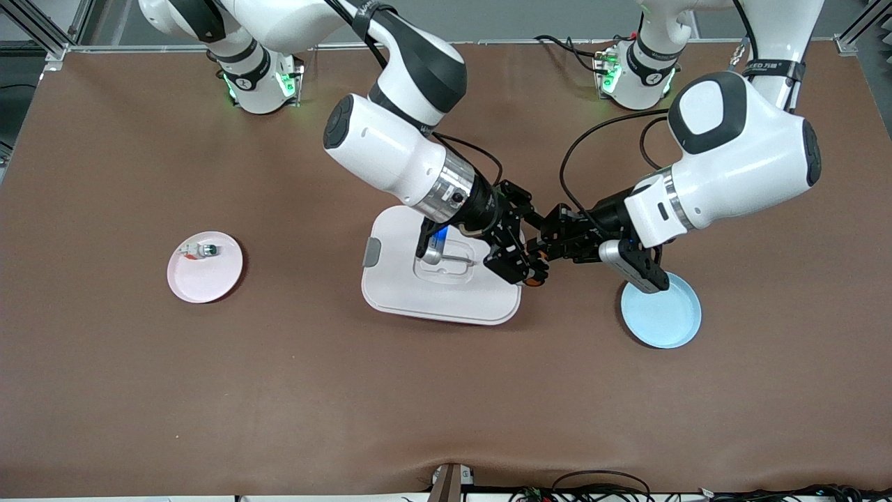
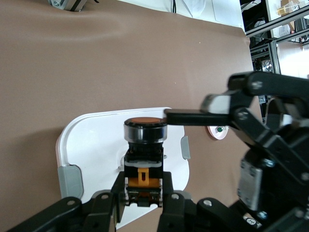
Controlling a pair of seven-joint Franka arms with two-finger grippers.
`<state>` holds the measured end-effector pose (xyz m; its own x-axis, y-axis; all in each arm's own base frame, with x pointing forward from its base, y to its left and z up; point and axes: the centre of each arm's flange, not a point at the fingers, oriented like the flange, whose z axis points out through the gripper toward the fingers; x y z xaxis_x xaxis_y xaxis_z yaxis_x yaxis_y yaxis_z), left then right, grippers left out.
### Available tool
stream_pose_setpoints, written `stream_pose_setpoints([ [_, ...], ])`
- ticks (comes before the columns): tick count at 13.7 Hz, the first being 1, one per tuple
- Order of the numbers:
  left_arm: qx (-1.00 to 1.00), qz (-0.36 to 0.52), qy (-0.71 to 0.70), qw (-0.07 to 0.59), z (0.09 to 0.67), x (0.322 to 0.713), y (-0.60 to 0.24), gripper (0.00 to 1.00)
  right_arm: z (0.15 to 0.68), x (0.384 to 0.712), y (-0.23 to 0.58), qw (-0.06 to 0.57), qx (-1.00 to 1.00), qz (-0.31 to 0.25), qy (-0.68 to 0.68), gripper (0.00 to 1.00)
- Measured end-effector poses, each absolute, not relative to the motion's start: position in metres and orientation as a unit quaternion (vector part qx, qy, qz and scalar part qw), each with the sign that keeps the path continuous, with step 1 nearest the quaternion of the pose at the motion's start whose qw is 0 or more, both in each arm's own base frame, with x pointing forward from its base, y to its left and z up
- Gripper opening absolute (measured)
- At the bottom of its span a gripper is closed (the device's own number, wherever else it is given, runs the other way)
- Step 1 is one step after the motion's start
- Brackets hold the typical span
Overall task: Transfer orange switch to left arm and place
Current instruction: 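Open the right gripper and pull both grippers apart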
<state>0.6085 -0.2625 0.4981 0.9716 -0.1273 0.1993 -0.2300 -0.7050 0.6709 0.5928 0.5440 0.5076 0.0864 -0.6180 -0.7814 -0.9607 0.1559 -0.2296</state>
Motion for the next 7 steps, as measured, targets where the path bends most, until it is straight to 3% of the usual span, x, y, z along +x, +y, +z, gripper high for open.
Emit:
stream_pose_setpoints([
  [3, 0.921, 0.07, -0.097, 0.372, 0.498, 0.609, -0.262, 0.33, 0.506, 0.602, 0.534, 0.402, -0.619, 0.205, 0.643, 1.0],
  [7, 0.92, 0.079, -0.104, 0.37, 0.5, 0.613, -0.252, 0.33, 0.49, 0.627, 0.495, 0.346, -0.684, 0.201, 0.61, 1.0],
])
